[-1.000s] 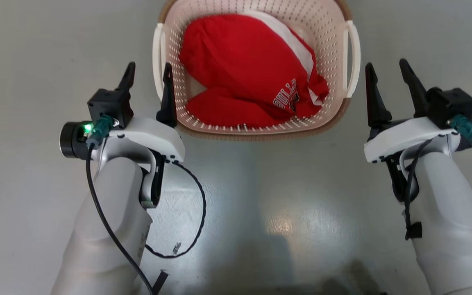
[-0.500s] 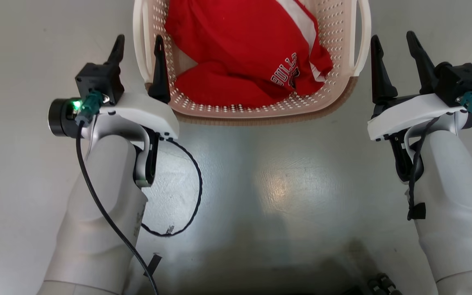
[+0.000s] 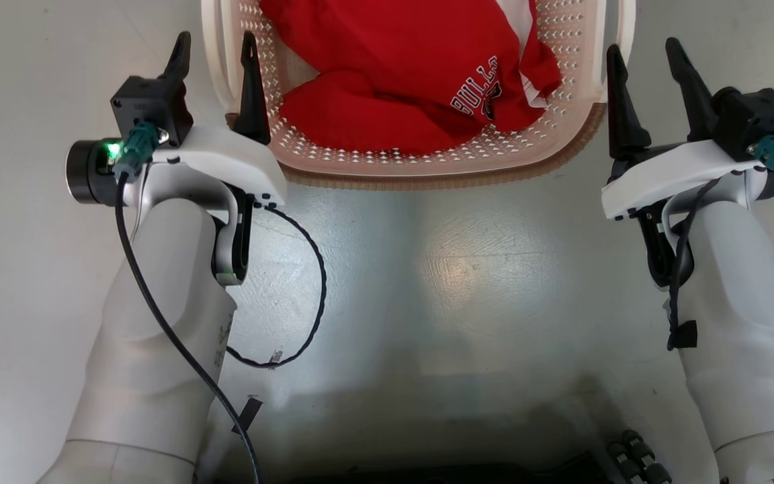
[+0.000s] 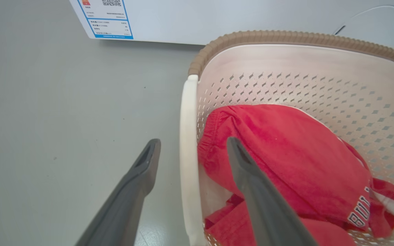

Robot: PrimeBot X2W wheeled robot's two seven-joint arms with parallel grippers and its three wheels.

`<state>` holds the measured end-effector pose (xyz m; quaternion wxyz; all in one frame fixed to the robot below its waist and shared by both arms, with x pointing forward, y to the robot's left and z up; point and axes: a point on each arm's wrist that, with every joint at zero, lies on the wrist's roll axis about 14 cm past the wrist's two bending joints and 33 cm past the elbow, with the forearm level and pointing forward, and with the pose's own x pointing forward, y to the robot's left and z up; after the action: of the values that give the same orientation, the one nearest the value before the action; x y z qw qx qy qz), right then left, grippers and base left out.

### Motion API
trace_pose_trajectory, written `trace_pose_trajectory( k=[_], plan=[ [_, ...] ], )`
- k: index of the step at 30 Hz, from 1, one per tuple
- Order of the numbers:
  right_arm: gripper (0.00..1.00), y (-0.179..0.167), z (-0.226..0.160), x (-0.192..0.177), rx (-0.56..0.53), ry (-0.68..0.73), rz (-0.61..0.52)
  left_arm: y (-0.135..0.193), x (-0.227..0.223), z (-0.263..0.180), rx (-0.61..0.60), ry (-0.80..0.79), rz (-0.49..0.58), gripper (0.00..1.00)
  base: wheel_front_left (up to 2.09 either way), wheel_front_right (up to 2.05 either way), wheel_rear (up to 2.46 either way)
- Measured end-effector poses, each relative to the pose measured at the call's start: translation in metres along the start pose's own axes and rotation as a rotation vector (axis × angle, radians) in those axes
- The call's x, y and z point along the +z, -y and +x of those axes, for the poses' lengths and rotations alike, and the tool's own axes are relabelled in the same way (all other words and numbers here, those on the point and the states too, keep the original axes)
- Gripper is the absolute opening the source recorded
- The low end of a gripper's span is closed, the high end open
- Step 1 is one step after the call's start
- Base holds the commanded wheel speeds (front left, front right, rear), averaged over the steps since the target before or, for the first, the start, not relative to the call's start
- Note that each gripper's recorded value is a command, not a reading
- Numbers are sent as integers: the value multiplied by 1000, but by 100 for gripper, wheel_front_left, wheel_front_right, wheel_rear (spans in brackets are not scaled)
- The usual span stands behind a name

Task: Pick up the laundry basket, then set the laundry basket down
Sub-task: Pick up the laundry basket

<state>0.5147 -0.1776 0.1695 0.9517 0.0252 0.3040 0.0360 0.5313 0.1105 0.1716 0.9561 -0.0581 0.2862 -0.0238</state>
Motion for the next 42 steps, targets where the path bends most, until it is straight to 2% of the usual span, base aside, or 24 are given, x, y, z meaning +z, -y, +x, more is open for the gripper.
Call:
trace_pose_trajectory(
  k=[15, 24, 42],
  plan=[
    [100, -23, 11, -24, 53, -86, 16, -1, -12, 6, -6, -63, 40, 100, 0, 0, 0],
    [100, -21, 13, -42, 34, -157, 60, -2, -26, 9, -5, -127, 64, 100, 0, 0, 0],
    [100, -30, 14, -40, 54, -174, 77, 4, -28, 8, -20, -154, 79, 100, 0, 0, 0]
  ],
)
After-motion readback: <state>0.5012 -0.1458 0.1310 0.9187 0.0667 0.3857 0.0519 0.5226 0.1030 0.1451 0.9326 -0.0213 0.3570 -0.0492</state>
